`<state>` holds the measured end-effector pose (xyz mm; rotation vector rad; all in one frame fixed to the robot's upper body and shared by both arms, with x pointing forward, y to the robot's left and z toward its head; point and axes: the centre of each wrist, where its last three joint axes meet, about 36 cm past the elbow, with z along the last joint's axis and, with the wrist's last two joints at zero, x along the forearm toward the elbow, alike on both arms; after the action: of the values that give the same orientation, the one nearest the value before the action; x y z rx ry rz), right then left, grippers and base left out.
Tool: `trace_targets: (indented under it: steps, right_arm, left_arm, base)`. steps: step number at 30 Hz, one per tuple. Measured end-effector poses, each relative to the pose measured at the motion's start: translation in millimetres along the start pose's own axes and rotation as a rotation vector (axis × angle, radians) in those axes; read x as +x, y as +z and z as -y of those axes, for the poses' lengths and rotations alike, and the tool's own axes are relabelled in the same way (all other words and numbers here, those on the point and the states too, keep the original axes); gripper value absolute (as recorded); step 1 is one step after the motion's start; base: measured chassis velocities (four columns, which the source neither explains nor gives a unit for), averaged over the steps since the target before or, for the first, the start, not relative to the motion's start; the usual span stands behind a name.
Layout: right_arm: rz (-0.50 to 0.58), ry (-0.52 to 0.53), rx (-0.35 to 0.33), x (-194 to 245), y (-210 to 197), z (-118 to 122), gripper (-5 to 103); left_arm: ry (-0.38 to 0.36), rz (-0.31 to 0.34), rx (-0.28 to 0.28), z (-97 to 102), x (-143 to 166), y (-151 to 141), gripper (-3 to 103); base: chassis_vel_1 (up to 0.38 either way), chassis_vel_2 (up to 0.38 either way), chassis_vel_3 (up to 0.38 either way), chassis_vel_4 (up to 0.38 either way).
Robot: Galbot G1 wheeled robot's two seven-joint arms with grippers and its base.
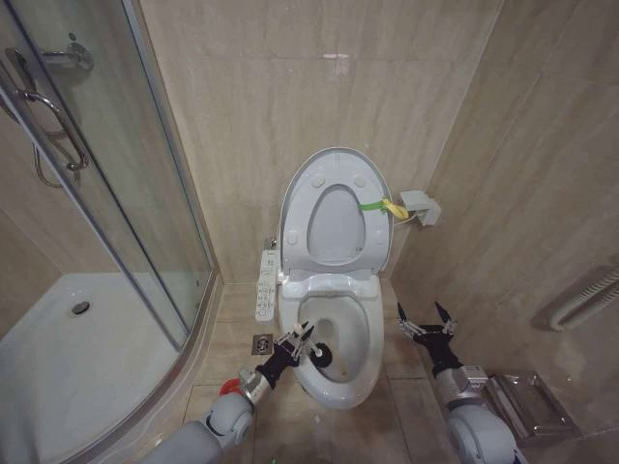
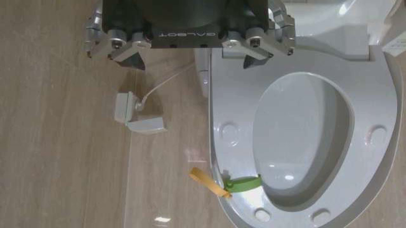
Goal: Open the toilet lid, clean the toilet bowl with a toilet brush, close the toilet lid, and flush.
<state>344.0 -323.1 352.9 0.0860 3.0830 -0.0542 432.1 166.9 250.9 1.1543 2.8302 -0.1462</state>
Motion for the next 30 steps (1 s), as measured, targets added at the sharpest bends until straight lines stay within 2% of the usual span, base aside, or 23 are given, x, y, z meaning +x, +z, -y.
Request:
trace_targets:
  steps: [4,5,8,11,14,18,21,24,27,30]
  right_arm:
    - [0.0,0.0,0.0,0.0,0.0,0.0,100]
    - [0.0,0.0,0.0,0.0,0.0,0.0,100]
    - [0.0,0.0,0.0,0.0,0.0,0.0,100]
    - [0.0,0.0,0.0,0.0,0.0,0.0,100]
    - [0.0,0.0,0.0,0.0,0.0,0.0,100]
    - [0.0,0.0,0.0,0.0,0.0,0.0,100]
    - [0.0,0.0,0.0,0.0,0.0,0.0,100]
    - [0.0,0.0,0.0,0.0,0.0,0.0,100]
    - [0.0,0.0,0.0,0.0,0.0,0.0,100]
    - [0.0,0.0,0.0,0.0,0.0,0.0,100]
  left_arm:
    - [0.034,0.03,0.017,21.1,0.6,-20.4,19]
    - [0.034,0.03,0.017,21.1,0.6,-20.4,19]
    - [0.064,0.032,0.041,42.0,10.1,-23.7,19]
    - [0.069,0.017,0.045,46.1,15.2,-18.3,19]
    - [0.062,0.0,0.041,41.5,16.1,-9.5,19]
    - [0.013,-0.008,0.028,13.4,2.9,4.8,19]
    - [-0.009,-0.003,0.049,1.5,-5.4,4.7,19]
    - [-0.026,0.007,0.046,-7.5,-11.3,3.0,19]
    - [-0.025,0.021,0.044,-9.3,-12.5,-2.8,19]
    - [0.01,0.038,0.049,3.5,-4.4,-18.8,19]
  base:
    - [0.0,0.0,0.0,0.0]
    - [0.0,0.0,0.0,0.0]
    - [0.0,0.0,0.0,0.0]
    - [0.0,0.0,0.0,0.0]
    - [0.0,0.0,0.0,0.0]
    - [0.0,0.0,0.0,0.0]
    - [0.0,0.0,0.0,0.0]
    - [0.0,0.0,0.0,0.0]
    - [0.0,0.0,0.0,0.0]
    - [0.0,0.0,0.0,0.0]
